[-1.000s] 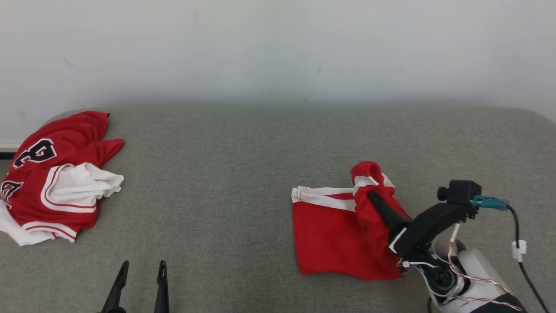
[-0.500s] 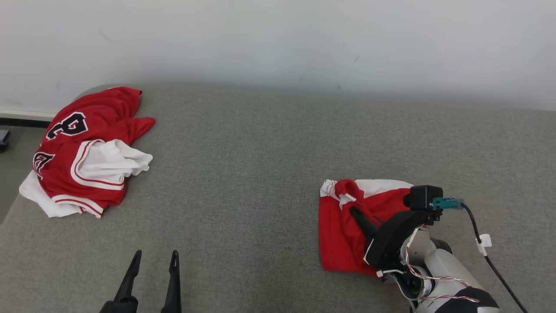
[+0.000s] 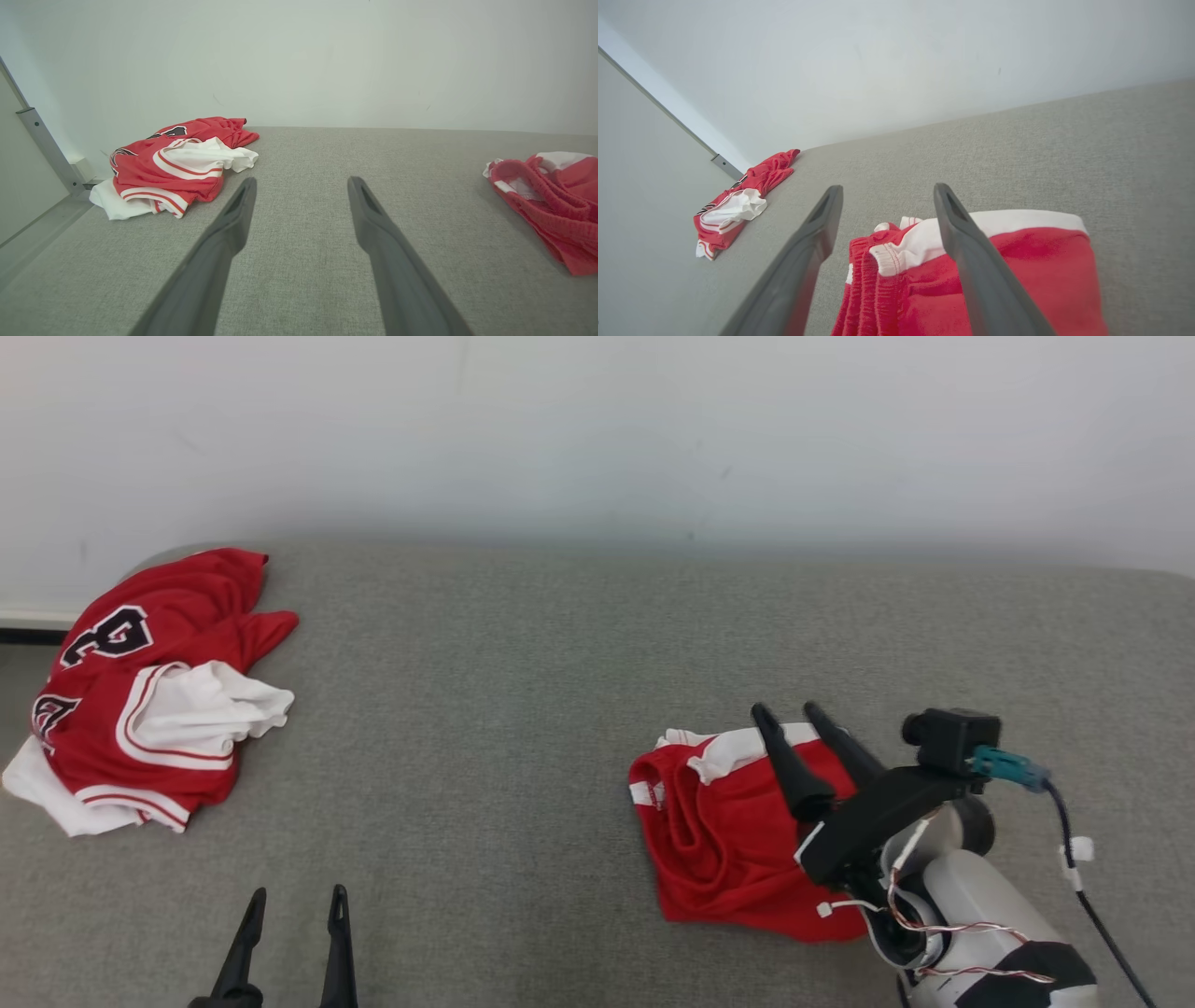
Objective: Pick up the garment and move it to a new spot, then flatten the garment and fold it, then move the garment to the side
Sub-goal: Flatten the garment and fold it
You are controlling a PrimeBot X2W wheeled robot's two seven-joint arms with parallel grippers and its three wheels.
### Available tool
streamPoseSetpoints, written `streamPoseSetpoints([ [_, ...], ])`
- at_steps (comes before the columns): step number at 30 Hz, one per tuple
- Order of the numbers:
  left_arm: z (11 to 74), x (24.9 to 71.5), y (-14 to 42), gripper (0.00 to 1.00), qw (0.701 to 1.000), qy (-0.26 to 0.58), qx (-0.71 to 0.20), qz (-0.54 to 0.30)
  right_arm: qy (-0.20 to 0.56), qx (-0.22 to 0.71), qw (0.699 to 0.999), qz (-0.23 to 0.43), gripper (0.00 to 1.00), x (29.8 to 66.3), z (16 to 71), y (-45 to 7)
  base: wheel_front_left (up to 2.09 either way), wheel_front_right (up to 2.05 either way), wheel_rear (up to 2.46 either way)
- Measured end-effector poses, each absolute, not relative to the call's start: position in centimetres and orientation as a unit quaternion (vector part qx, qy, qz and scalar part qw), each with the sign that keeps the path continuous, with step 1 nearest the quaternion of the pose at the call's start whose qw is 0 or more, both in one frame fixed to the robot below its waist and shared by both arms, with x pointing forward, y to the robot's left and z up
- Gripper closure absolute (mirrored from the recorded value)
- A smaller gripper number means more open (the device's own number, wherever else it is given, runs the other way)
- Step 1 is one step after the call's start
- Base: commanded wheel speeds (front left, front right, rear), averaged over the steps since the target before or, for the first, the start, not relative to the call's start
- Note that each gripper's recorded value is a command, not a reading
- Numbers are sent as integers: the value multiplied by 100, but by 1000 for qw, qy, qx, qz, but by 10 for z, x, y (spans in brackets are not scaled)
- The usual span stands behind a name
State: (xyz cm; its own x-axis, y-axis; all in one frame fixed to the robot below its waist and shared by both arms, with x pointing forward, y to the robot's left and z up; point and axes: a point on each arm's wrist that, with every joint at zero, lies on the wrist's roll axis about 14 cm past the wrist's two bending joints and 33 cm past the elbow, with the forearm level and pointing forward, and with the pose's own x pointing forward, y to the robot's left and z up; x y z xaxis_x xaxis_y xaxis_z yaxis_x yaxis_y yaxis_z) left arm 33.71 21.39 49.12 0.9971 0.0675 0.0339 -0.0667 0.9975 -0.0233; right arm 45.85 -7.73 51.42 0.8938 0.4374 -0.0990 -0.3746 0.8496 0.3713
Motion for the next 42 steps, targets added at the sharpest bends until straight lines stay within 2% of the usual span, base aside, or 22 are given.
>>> streamPoseSetpoints([
  [3, 494, 339, 212, 0, 999, -21, -8, 29, 28, 161, 966, 199, 0, 457, 537, -97, 0, 0, 0],
  [8, 496, 342, 210, 0, 999, -26, -5, 22, -32, 144, 975, 166, 0, 444, 550, -132, 0, 0, 0],
  [13, 498, 344, 208, 0, 999, -28, -2, 17, -64, 99, 984, 132, 0, 425, 551, -164, 0, 0, 0],
  [20, 500, 348, 206, 0, 999, -32, 2, 11, -90, 98, 988, 79, 0, 399, 553, -192, 0, 0, 0],
  [31, 500, 348, 204, 0, 999, -32, 5, 6, -64, 94, 992, 49, 0, 356, 522, -183, 0, 0, 0],
  [42, 499, 340, 209, 0, 999, -30, 3, 17, -57, 96, 993, 47, 0, 347, 515, -171, 0, 0, 0],
])
